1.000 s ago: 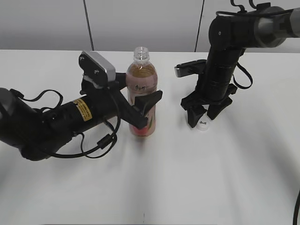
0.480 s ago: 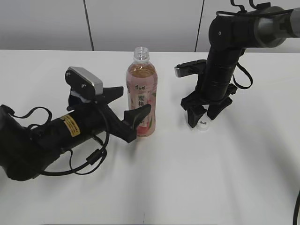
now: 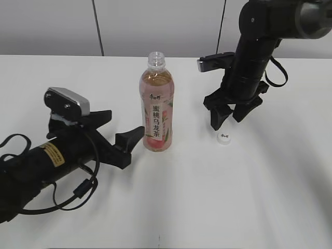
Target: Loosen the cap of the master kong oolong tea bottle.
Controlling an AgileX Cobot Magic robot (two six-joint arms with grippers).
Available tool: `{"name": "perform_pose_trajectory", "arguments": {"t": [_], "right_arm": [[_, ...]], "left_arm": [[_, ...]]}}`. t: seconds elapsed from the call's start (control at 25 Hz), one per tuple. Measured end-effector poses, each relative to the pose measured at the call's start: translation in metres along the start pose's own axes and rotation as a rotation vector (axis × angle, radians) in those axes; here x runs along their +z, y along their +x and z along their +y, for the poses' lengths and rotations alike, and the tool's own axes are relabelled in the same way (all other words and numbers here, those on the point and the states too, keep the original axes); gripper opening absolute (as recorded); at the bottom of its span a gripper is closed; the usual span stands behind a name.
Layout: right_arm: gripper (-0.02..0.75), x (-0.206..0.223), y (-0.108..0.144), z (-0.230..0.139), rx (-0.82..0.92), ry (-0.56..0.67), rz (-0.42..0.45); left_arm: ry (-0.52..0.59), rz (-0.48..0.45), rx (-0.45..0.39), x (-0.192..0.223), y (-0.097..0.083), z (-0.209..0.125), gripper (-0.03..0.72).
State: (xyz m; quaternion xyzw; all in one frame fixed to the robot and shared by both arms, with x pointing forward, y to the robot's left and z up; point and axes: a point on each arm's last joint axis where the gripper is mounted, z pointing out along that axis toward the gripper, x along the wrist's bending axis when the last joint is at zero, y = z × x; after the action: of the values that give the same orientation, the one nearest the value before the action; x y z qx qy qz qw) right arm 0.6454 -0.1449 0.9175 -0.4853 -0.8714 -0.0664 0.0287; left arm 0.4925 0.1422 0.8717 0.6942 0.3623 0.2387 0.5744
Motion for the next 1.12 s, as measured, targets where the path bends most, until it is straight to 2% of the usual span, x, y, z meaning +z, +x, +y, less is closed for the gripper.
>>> {"name": "perform_pose_trajectory", "arguments": {"t": [0.16, 0.24, 0.36, 0.52, 0.64, 0.76, 0.88, 0.96, 1.12], "right_arm": [[0.526, -0.014, -0.009, -0.005, 0.055, 0.000, 0.001], [0.526, -0.022, -0.016, -0.008, 0.093, -0.006, -0.001], [0.520, -0.035, -0.028, -0.013, 0.155, -0.017, -0.004], [0.501, -0.050, -0.036, -0.020, 0.209, -0.014, -0.008], [0.498, -0.057, -0.034, -0.024, 0.226, -0.009, -0.005], [0.496, -0.066, -0.029, -0.033, 0.246, -0.020, -0.007], [0.494, -0.079, -0.021, -0.050, 0.260, -0.027, -0.007], [0.494, -0.088, -0.015, -0.065, 0.263, -0.041, -0.010], [0.493, -0.109, -0.001, -0.098, 0.262, -0.117, -0.029]], "left_arm": [[-0.041, 0.074, -0.064, -0.021, 0.007, 0.015, 0.585], [-0.067, 0.116, -0.136, -0.030, 0.018, 0.027, 0.585], [-0.038, 0.181, -0.185, -0.042, 0.037, 0.040, 0.585], [0.079, 0.270, -0.229, -0.051, 0.052, 0.059, 0.582], [0.233, 0.329, -0.220, -0.054, 0.057, 0.078, 0.580], [0.262, 0.364, -0.195, -0.060, 0.059, 0.107, 0.576], [0.242, 0.393, -0.196, -0.078, 0.054, 0.134, 0.575], [0.249, 0.415, -0.217, -0.092, 0.050, 0.143, 0.575], [0.334, 0.462, -0.257, -0.124, 0.041, 0.151, 0.575]]}}
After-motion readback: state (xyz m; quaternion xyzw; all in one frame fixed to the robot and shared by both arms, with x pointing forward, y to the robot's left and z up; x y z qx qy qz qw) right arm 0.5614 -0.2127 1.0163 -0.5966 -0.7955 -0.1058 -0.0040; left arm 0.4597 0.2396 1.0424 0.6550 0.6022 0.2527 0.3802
